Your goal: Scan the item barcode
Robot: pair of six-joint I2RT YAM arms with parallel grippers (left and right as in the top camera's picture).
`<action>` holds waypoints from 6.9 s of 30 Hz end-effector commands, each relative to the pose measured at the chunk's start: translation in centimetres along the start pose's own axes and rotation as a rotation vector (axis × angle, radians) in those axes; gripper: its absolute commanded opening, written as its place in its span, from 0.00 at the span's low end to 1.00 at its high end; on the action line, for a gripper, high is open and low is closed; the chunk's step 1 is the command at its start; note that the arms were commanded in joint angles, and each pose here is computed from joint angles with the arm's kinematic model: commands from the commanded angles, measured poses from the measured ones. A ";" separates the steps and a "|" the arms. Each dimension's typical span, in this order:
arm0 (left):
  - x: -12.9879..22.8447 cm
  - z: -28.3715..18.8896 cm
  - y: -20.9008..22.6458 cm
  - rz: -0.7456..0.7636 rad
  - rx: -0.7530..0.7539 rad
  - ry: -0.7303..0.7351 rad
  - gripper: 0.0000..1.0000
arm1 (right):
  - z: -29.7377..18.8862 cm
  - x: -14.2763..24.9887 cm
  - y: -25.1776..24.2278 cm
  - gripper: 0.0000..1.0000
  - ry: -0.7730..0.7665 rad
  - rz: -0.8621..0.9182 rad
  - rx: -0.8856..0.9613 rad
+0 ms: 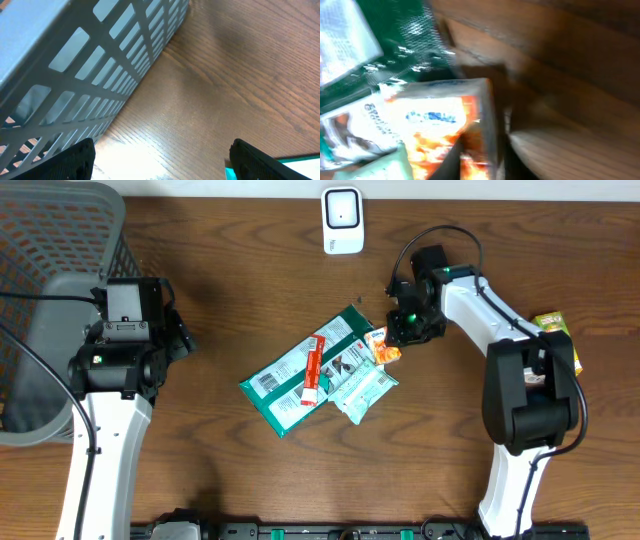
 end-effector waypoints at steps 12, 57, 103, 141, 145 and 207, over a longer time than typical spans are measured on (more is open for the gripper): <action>-0.4 -0.3 0.4 0.001 -0.013 -0.013 0.87 | -6.5 -0.1 0.0 0.01 -0.037 0.027 -0.068; -0.4 -0.3 0.4 0.001 -0.013 -0.013 0.87 | -34.2 -9.8 8.5 0.01 -0.810 0.186 -0.104; -0.4 -0.3 0.4 0.001 -0.013 -0.013 0.87 | -14.5 -10.5 -20.3 0.59 -0.563 0.714 0.075; -0.4 -0.3 0.4 0.001 -0.013 -0.013 0.87 | -5.3 -10.5 -22.3 0.01 -0.668 0.770 0.084; -0.4 -0.3 0.4 0.001 -0.013 -0.013 0.87 | -9.4 -11.7 -19.6 0.01 -0.699 0.622 -0.002; -0.4 -0.3 0.4 0.001 -0.013 -0.013 0.87 | -23.4 -2.8 -3.6 0.01 -0.381 0.120 0.656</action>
Point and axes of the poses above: each gripper's point midway between its finger pads, its own z axis out along the fingers, its own y axis along the line the jaws close on, x = y × z, the point moved 3 cm from there along -z, back along the fingers, and after that the axes turned 7 degrees about z, right-handed, at the moved point
